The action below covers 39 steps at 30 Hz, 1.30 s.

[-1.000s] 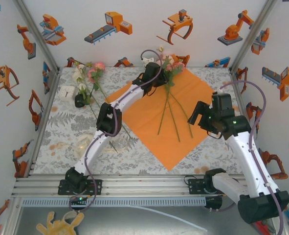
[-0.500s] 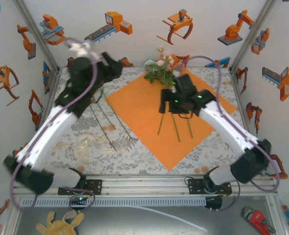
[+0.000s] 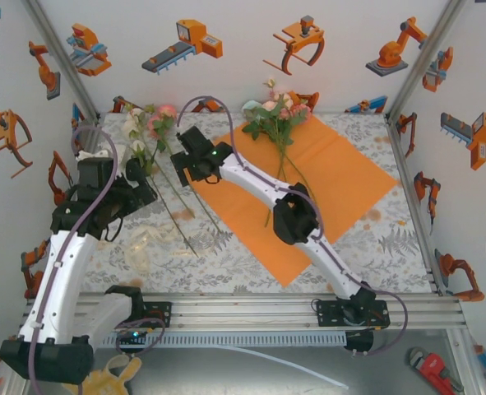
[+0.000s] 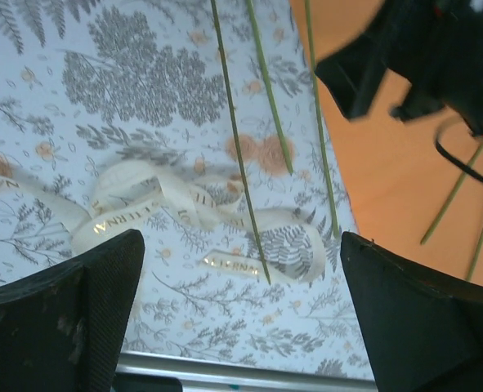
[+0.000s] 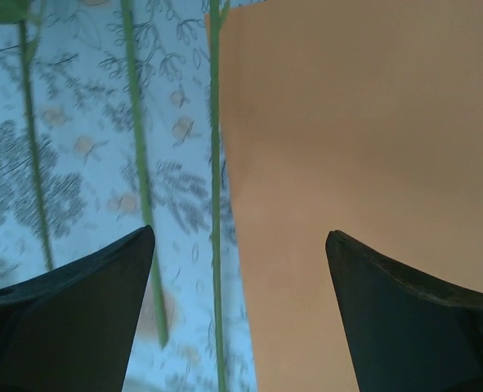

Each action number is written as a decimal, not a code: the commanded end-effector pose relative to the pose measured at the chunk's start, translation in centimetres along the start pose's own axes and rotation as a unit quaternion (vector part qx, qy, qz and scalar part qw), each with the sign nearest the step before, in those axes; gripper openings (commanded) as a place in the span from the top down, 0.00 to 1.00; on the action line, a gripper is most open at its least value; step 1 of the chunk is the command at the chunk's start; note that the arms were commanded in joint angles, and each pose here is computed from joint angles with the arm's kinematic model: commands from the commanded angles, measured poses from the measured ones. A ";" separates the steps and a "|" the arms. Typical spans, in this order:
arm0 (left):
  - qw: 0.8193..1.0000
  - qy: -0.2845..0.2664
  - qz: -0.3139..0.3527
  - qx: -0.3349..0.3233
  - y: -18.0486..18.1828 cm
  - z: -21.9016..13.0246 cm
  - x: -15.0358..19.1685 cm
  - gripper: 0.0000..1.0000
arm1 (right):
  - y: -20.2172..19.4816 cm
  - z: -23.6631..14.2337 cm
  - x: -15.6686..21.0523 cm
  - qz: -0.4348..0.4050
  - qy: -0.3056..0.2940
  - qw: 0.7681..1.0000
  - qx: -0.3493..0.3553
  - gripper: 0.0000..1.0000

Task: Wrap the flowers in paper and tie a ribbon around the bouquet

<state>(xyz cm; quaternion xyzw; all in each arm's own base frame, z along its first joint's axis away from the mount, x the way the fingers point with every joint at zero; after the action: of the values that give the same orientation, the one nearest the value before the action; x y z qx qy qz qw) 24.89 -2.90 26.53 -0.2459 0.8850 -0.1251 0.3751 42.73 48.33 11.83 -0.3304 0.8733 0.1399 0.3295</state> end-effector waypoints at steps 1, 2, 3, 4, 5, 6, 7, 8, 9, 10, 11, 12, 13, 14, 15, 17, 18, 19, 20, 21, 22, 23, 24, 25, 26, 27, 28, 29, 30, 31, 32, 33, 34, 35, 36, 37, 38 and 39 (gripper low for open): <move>1.000 0.012 -0.008 0.026 0.0 -0.7 1.0 0.03 | 0.1 0.8 -1.1 -0.005 -0.023 1.000 -0.008 0.29; 0.999 0.013 -0.009 0.028 0.0 -0.6 1.1 0.03 | 0.3 1.5 -1.0 -0.001 -0.029 0.999 -0.015 0.32; 0.999 0.014 -0.010 0.028 0.0 -0.4 1.2 0.03 | 0.4 1.9 -1.0 0.003 -0.033 0.999 -0.017 0.35; 0.999 0.016 -0.011 0.027 0.1 -0.3 1.3 0.03 | 0.4 2.4 -0.8 0.006 -0.037 0.999 -0.020 0.41; 1.000 0.016 -0.011 0.024 0.2 -0.2 1.3 0.03 | 0.6 2.7 -0.6 0.008 -0.040 0.999 -0.023 0.48; 1.000 0.016 -0.012 0.023 0.2 0.0 1.3 0.03 | 0.6 3.0 -0.4 0.009 -0.039 0.999 -0.024 0.53; 1.000 0.016 -0.012 0.023 0.3 0.1 1.4 0.03 | 0.6 3.3 -0.1 0.011 -0.037 0.999 -0.024 0.59; 1.000 0.015 -0.011 0.022 0.3 0.3 1.4 0.03 | 0.6 3.6 0.2 0.013 -0.034 0.999 -0.024 0.67; 1.000 0.015 -0.011 0.021 0.3 0.4 1.4 0.03 | 0.6 3.8 0.4 0.014 -0.031 0.999 -0.026 0.72; 1.000 0.016 -0.009 0.021 0.3 0.6 1.4 0.03 | 0.7 3.9 0.6 0.014 -0.028 0.999 -0.027 0.76; 1.000 0.017 -0.007 0.020 0.3 0.7 1.4 0.03 | 0.7 4.0 0.7 0.014 -0.026 0.999 -0.027 0.77; 1.000 0.019 -0.006 0.019 0.2 0.8 1.4 0.03 | 0.6 4.1 0.8 0.014 -0.025 0.999 -0.027 0.76; 1.000 0.020 -0.005 0.020 0.2 0.9 1.3 0.03 | 0.6 4.1 0.8 0.014 -0.026 0.999 -0.026 0.74; 1.000 0.021 -0.004 0.019 0.1 1.0 1.3 0.03 | 0.6 4.1 0.7 0.014 -0.027 0.999 -0.027 0.74; 1.000 0.021 -0.004 0.020 0.1 1.1 1.3 0.03 | 0.6 4.0 0.6 0.014 -0.029 0.999 -0.026 0.77; 1.000 0.023 -0.004 0.021 0.0 1.3 1.4 0.03 | 0.6 3.9 0.3 0.018 -0.034 0.999 -0.024 0.89; 0.999 0.026 -0.004 0.021 0.0 1.5 1.5 0.03 | 0.7 3.4 -0.3 0.023 -0.040 0.998 -0.029 0.96; 0.999 0.026 -0.004 0.021 0.1 1.6 1.5 0.03 | 1.0 2.7 -1.1 0.027 -0.049 0.998 -0.038 1.00; 0.999 0.028 -0.005 0.019 0.2 1.9 1.6 0.03 | 1.3 1.7 -2.0 0.032 -0.059 0.997 -0.045 1.00; 0.999 0.028 -0.005 0.018 0.2 2.1 1.7 0.03 | 1.3 0.7 -2.9 0.036 -0.067 0.996 -0.049 1.00; 0.999 0.029 -0.005 0.015 0.3 2.3 1.7 0.03 | 1.3 -0.9 -4.0 0.042 -0.078 0.995 -0.052 1.00; 0.999 0.028 -0.006 0.013 0.4 2.5 1.7 0.03 | 1.3 -2.2 -4.7 0.047 -0.086 0.994 -0.052 1.00; 1.000 0.026 -0.007 0.012 0.4 2.6 1.6 0.03 | 1.0 -3.9 -5.4 0.056 -0.095 0.993 -0.046 1.00; 1.000 0.025 -0.008 0.009 0.5 2.9 1.4 0.03 | 0.7 -5.4 -5.8 0.064 -0.103 0.992 -0.039 1.00; 1.000 0.024 -0.008 0.006 0.6 3.0 1.3 0.03 | 0.5 -7.4 -6.5 0.068 -0.118 0.990 -0.035 1.00; 1.000 0.021 -0.008 0.005 0.6 3.2 1.1 0.03 | 0.0 -8.7 -6.3 0.072 -0.126 0.989 -0.025 1.00; 1.000 0.020 -0.010 0.005 0.5 3.4 0.9 0.03 | -0.5 -10.3 -6.2 0.076 -0.138 0.987 -0.013 1.00; 1.000 0.020 -0.011 0.005 0.5 3.6 0.8 0.03 | -1.1 -11.5 -5.8 0.081 -0.144 0.986 0.000 1.00; 1.000 0.019 -0.011 0.007 0.4 3.8 0.6 0.03 | -2.0 -12.6 -5.1 0.090 -0.143 0.986 0.018 1.00; 1.000 0.019 -0.011 0.009 0.2 4.0 0.5 0.03 | -3.4 -14.1 -4.2 0.104 -0.142 0.984 0.041 1.00; 1.000 0.020 -0.011 0.012 0.0 4.1 0.4 0.03 | -4.4 -14.9 -3.6 0.115 -0.141 0.982 0.057 1.00; 1.000 0.020 -0.011 0.015 -0.1 4.3 0.3 0.03 | -5.7 -15.9 -2.5 0.127 -0.141 0.978 0.081 1.00; 1.000 0.022 -0.011 0.020 -0.3 4.4 0.3 0.03 | -7.2 -17.0 -1.4 0.139 -0.142 0.974 0.109 1.00; 0.999 0.023 -0.011 0.024 -0.4 4.6 0.3 0.03 | -8.6 -17.8 -0.4 0.150 -0.143 0.969 0.136 1.00; 0.999 0.025 -0.013 0.030 -0.6 4.7 0.3 0.03 | -10.2 -18.8 0.7 0.162 -0.145 0.962 0.164 1.00; 0.999 0.026 -0.014 0.036 -0.8 4.8 0.2 0.03 | -11.9 -19.5 2.0 0.174 -0.144 0.956 0.189 1.00; 0.999 0.027 -0.017 0.039 -0.9 4.9 0.2 0.03 | -13.0 -19.9 2.7 0.182 -0.143 0.952 0.202 1.00; 0.999 0.028 -0.019 0.043 -1.1 5.0 0.2 0.03 | -14.6 -20.2 3.9 0.193 -0.138 0.947 0.217 1.00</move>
<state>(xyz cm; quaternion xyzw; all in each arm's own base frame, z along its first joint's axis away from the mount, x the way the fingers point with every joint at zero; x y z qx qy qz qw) 28.14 -3.67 22.71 -0.2485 0.8915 -0.1527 0.3466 38.82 31.22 26.56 -0.1286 0.8645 0.1223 0.4704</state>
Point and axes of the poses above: each hand's point on the last joint's axis, 136 mm out from that joint toward the fingers, its own z axis out along the fingers, its own y axis along the line the jaws close on, x = y × z, the point moved 3 cm from there along -z, back along the fingers, and after that the axes turned 9 degrees about -z, right-handed, at the moved point
